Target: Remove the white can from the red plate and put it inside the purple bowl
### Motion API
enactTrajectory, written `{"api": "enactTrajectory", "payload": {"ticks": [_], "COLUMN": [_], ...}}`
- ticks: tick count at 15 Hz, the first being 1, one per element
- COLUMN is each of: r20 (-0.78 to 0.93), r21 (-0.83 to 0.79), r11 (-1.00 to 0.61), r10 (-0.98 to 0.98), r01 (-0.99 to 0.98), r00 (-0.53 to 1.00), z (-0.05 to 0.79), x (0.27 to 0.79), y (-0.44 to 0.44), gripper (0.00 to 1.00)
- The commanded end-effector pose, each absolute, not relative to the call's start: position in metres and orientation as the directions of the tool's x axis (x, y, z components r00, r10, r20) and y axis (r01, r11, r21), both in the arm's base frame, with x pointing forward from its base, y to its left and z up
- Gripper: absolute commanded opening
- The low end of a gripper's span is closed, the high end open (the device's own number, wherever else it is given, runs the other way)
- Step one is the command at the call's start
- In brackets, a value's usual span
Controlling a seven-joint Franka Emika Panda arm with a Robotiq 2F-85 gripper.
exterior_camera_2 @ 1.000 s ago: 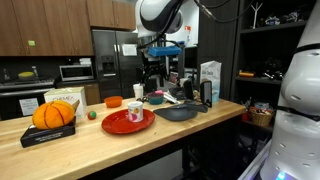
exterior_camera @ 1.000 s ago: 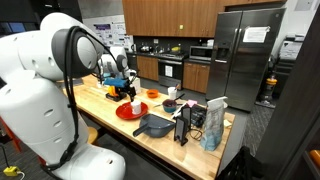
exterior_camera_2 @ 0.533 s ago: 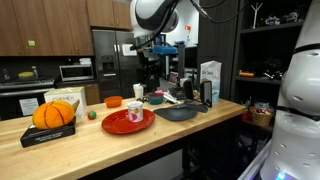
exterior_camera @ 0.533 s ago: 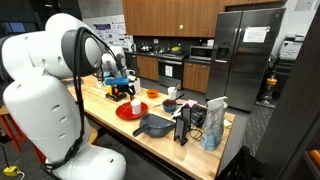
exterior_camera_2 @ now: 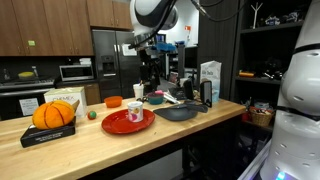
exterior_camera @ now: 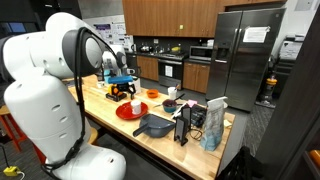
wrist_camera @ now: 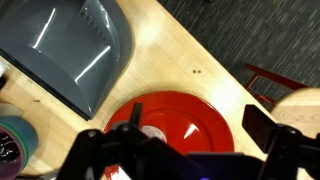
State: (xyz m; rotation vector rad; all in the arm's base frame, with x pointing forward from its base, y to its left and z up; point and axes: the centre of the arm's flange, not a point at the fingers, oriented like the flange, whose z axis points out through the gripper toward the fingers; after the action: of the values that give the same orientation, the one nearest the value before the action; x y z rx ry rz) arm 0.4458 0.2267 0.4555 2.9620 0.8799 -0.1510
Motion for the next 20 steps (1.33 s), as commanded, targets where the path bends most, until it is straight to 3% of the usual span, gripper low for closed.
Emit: {"api": "enactTrajectory", "payload": {"ticks": [1, 20], "r20": [-0.120, -0.096], "r21": [0.020, 0.017], "r11": [-0.825, -0.839], "r10": [0.558, 0.540], "r01": [0.564, 0.544], "r00": [0.821, 0.836], "z": [0.4638, 0.4645], "x": [0.4524, 0.4518], "y": [0.2229, 0.2242], "gripper": [1.00, 1.00]}}
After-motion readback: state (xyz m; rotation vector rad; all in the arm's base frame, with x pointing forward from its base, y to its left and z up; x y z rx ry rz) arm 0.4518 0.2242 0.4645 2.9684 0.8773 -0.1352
